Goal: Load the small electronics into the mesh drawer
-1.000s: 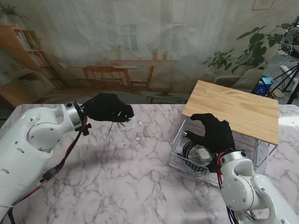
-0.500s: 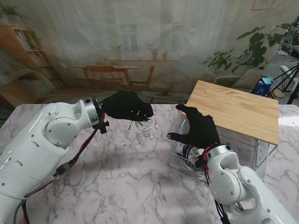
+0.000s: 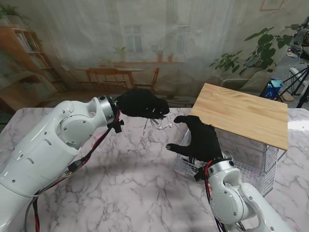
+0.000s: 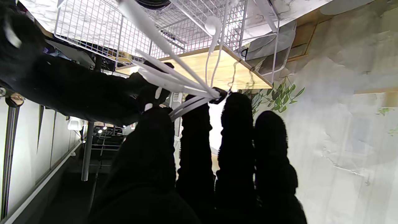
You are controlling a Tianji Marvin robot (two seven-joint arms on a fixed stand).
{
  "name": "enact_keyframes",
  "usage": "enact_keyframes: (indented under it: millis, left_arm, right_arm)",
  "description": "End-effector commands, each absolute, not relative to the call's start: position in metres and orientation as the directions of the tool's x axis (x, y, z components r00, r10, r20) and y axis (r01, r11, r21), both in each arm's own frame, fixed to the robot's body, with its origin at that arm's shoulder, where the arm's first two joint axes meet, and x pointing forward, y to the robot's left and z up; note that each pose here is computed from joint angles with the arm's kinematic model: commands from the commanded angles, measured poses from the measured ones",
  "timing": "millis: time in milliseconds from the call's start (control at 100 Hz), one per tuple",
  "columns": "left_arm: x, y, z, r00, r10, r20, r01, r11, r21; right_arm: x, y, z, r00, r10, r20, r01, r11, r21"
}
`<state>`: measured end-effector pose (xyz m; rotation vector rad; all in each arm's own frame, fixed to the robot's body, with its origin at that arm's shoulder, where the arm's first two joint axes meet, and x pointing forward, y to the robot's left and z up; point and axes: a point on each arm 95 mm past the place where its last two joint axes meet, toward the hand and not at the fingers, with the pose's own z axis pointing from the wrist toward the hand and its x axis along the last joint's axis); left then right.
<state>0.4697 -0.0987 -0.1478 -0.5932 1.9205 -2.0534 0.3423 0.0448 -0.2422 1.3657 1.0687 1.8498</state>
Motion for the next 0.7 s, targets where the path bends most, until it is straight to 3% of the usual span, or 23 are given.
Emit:
enact_keyframes:
  millis: [0, 690]
  left_arm:
    - [0.473, -0.105, -0.146, -0.879, -0.461, 0.124, -0.093, -0.09, -0.992]
    - [0.48, -0.12, -0.154, -0.862, -0.477, 0.17, -0.138, -0.101, -0.985]
  right_arm:
    - [0.339, 0.049, -0.246, -0.295, 0.822, 0.486, 0.026, -0.502, 0.864]
    - [0.351, 0.058, -0.248, -0.27, 0.833, 0.483, 0.041, -0.491, 0.87]
